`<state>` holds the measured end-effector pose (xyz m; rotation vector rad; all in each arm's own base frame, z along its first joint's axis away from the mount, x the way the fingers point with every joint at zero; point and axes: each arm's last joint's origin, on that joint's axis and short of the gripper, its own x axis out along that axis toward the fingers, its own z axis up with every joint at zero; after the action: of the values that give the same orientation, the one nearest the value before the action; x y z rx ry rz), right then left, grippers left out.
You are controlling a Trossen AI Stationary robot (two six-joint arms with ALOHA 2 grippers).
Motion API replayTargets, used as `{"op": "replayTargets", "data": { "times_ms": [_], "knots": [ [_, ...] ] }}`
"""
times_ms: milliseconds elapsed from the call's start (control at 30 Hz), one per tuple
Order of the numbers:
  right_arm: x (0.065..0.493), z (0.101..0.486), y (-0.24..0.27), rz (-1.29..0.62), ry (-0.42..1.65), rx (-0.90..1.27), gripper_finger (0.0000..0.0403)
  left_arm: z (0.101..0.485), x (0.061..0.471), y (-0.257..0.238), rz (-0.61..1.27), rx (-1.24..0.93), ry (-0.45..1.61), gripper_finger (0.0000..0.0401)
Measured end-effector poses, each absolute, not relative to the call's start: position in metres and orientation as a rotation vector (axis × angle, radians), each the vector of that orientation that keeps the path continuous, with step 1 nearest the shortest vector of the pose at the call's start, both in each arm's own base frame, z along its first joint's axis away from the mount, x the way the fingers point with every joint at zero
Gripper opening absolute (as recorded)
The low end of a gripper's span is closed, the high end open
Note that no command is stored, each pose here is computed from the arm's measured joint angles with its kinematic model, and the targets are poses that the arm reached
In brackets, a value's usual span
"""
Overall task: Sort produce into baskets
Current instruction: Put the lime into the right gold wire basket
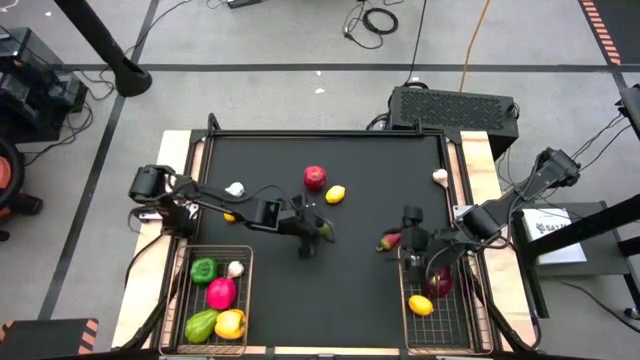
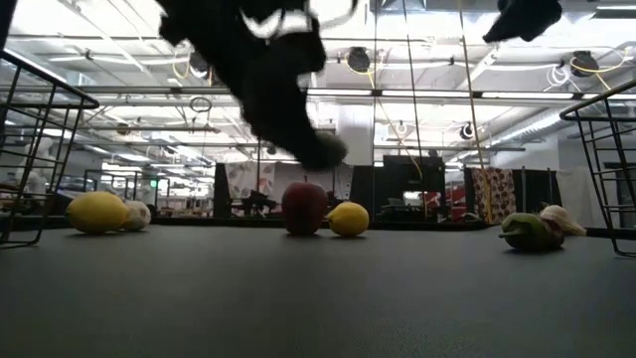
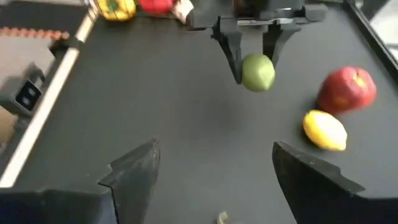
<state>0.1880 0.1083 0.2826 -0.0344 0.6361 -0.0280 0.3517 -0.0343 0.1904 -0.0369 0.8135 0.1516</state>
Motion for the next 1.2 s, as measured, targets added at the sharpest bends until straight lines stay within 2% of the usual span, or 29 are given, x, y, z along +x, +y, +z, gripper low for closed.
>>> {"op": "replayTargets", "data": {
  "times_ms": [167, 367, 500, 700, 867, 1200],
  "knots": [
    [0.203, 0.277, 0.118, -0.012, 0.602, -0.037, 0.03, 0.231, 0.352, -0.055, 0.04, -0.059, 0.693, 0.0209],
    [0.23, 0.257, 0.138, 0.069, 0.57, -0.271, 0.03, 0.259, 0.349, -0.082, -0.054, -0.062, 0.591, 0.0209],
    [0.245, 0.247, 0.147, 0.113, 0.524, -0.427, 0.0307, 0.266, 0.346, -0.096, -0.121, -0.076, 0.574, 0.0209],
    [0.252, 0.249, 0.152, 0.113, 0.454, -0.409, 0.0331, 0.268, 0.341, -0.114, -0.182, -0.104, 0.579, 0.0209],
    [0.251, 0.255, 0.161, 0.136, 0.375, -0.518, 0.0353, 0.27, 0.338, -0.128, -0.241, -0.112, 0.558, 0.0209],
    [0.265, 0.248, 0.175, 0.099, 0.259, -0.783, 0.0354, 0.277, 0.337, -0.141, -0.282, -0.149, 0.487, 0.0209]
  ]
}}
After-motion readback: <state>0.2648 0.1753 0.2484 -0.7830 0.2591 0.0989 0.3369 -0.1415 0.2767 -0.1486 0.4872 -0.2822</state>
